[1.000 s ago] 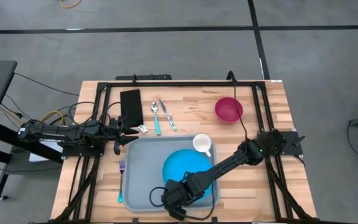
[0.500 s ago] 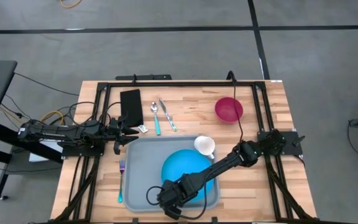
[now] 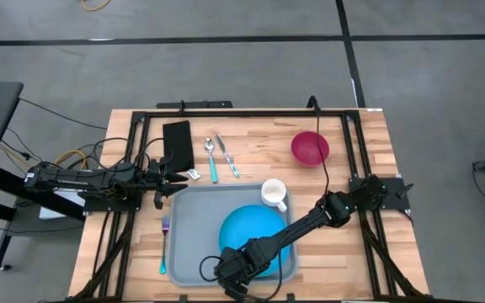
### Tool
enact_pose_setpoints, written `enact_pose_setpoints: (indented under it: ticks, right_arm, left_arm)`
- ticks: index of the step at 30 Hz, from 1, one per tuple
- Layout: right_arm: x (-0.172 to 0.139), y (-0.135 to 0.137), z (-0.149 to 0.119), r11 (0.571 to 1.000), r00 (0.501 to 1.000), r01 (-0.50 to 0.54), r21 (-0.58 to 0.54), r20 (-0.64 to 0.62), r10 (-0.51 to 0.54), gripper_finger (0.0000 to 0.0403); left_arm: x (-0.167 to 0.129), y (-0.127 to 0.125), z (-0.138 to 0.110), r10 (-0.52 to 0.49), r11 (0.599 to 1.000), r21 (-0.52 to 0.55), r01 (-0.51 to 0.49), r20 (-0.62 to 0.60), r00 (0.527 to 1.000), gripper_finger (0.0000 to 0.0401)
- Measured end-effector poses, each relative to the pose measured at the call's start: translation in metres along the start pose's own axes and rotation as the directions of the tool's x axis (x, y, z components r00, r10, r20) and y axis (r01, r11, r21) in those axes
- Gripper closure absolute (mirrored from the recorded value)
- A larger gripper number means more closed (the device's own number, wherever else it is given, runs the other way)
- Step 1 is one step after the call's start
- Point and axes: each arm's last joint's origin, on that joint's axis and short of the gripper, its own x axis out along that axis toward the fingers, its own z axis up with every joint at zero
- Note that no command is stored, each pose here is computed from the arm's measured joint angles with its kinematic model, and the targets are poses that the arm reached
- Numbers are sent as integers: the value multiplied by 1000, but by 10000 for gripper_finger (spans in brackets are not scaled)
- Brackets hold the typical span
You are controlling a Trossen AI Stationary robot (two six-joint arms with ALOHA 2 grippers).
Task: Set up tray
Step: Put the blue plate on the gray tray below the white mug, then put the pink bowl on the blue plate on the gray tray
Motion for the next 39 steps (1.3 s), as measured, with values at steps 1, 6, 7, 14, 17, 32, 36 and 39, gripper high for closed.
enact_pose_setpoints:
  ticks: [1,6,7,14,17,32,36,39]
  right_arm:
    - [0,2,-2,1000,1000,0,-8,-2,0,348]
    - [1,6,-8,1000,1000,4,-24,0,-4,345]
    - [1,6,-8,1000,1000,4,-24,0,-4,342]
    - [1,5,-6,1000,1000,9,-4,3,-9,287]
    - [0,2,-3,1000,1000,12,11,7,-12,255]
    - [-113,12,0,938,900,137,-318,436,16,211]
    - [-132,-2,2,929,892,205,-307,449,-48,218]
    - [-143,-3,0,918,888,210,-337,459,-34,221]
  left_arm:
    - [0,0,0,0,1000,0,0,0,1000,279]
    - [0,0,0,0,1000,-2,0,0,1000,279]
    - [0,0,0,0,1000,-2,0,0,1000,279]
    - [0,0,0,0,1000,-6,0,0,1000,279]
    - [0,0,0,0,1000,-7,0,0,1000,279]
    - [0,0,1,-3,1000,-29,3,8,1000,279]
    - [0,-1,3,-7,999,-50,7,17,1000,279]
    - [-1,-3,7,-10,999,-46,11,25,1000,279]
